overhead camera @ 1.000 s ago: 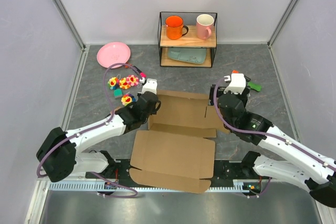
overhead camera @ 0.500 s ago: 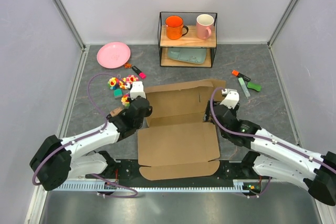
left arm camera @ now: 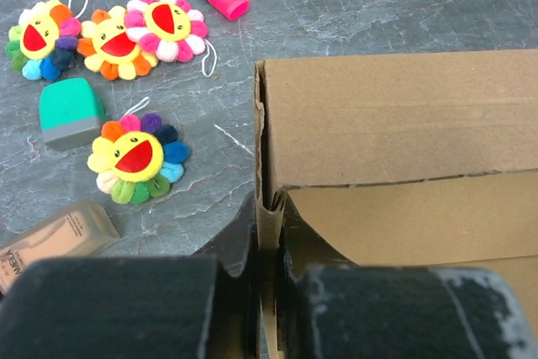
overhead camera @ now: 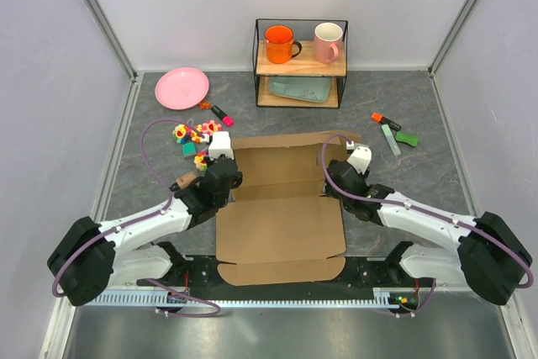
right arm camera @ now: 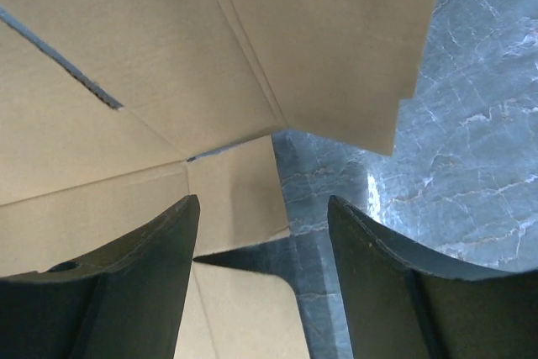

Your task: Fold the paper box

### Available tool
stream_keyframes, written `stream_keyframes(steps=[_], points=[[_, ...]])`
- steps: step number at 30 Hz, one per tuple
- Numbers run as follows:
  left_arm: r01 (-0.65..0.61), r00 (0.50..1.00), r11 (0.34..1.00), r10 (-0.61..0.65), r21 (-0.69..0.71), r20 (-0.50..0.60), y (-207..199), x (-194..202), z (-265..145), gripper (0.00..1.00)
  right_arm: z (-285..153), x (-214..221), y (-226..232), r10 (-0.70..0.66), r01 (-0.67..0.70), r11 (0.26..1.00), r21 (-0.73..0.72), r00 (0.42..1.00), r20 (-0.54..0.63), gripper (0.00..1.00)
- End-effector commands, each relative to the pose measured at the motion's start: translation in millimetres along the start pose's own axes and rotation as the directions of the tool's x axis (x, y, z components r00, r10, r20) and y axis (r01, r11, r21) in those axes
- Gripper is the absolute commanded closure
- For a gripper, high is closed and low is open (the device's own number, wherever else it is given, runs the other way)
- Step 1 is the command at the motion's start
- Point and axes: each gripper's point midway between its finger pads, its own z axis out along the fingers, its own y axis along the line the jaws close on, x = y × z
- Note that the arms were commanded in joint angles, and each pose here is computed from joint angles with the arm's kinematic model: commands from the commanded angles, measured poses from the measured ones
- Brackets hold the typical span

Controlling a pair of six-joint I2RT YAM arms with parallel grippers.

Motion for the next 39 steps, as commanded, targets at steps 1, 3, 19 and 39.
stream_keyframes(steps=[1, 3, 19, 39], points=[[-0.015, 0.999, 1.0, 0.015, -0.002, 0.036, -1.9, -5.9, 1.9, 0.98, 12.4, -4.6, 14.3, 0.054, -0.054, 0.996, -0.073, 0.999, 0.003, 0.33], [-0.02, 0.999, 1.0, 0.02, 0.001, 0.037, -2.6, -6.0, 1.8, 0.98, 15.8, -0.8, 15.0, 0.049, -0.05, 0.995, -0.082, 0.999, -0.013, 0.4], [-0.047, 0.998, 0.999, 0.047, 0.0, 0.035, -4.6, -5.7, 3.9, 0.98, 28.1, 30.5, 11.2, -0.011, 0.003, 0.997, -0.075, 0.994, -0.106, 0.45], [-0.081, 0.997, 0.997, 0.081, 0.003, 0.017, -7.4, -1.1, 1.4, 0.98, 19.5, 28.9, 16.6, -0.002, -0.012, 0.985, -0.17, 0.997, -0.081, 0.45]])
